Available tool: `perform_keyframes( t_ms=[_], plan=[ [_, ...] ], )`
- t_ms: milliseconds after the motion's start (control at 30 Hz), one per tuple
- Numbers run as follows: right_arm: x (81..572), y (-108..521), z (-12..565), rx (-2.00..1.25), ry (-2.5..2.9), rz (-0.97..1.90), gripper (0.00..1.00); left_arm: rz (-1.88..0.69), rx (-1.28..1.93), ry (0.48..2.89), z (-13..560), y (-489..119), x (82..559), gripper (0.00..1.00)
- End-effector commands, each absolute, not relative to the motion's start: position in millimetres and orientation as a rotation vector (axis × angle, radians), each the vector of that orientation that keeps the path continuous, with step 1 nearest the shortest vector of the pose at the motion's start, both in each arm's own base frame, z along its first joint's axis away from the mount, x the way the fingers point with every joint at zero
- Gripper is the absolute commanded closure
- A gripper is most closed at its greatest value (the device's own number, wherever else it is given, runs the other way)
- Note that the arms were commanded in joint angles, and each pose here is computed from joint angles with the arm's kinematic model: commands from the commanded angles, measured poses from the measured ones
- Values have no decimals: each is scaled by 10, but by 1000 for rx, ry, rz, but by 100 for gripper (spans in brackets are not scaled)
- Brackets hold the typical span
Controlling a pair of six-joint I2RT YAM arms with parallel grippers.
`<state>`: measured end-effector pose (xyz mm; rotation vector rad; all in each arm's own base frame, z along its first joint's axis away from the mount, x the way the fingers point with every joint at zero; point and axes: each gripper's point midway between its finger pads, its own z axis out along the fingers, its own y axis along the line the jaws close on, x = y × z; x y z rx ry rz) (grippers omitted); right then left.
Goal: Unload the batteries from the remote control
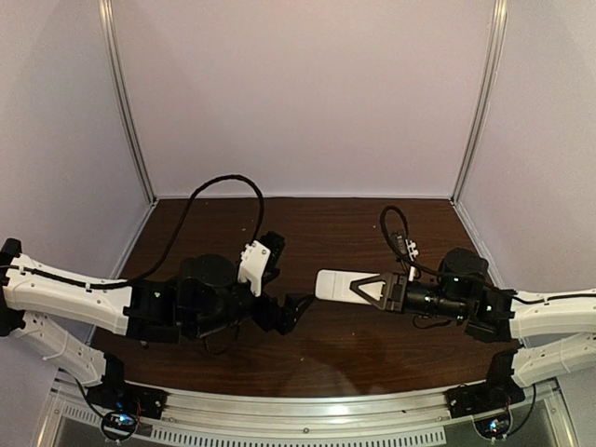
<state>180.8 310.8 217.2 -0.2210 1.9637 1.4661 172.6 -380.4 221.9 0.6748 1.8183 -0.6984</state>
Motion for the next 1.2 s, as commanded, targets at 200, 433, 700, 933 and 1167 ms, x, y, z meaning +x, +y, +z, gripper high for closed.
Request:
perform_keyframes(
  t_ms=[200, 433, 700, 933, 1167],
  plan=[
    [1798, 2949, 2274, -175, 1909, 1464, 100, -873, 610, 1868, 2375, -3804, 1608, 8],
    [1768, 2995, 2320, -189, 1906, 1502, 100, -984, 558, 1883, 2466, -3804, 1536, 17],
    [1704, 3161, 2320, -228, 1921, 1606, 100, -969, 552, 1938, 2361, -4013, 1587, 26],
    [1665, 3224, 2366, -256, 1915, 1653, 100, -937, 491, 1976, 2306, -4111, 1689, 19],
    [1637, 3236, 2409, -275, 1904, 1672, 100, -911, 470, 2001, 2260, -4170, 1733, 20]
  ],
)
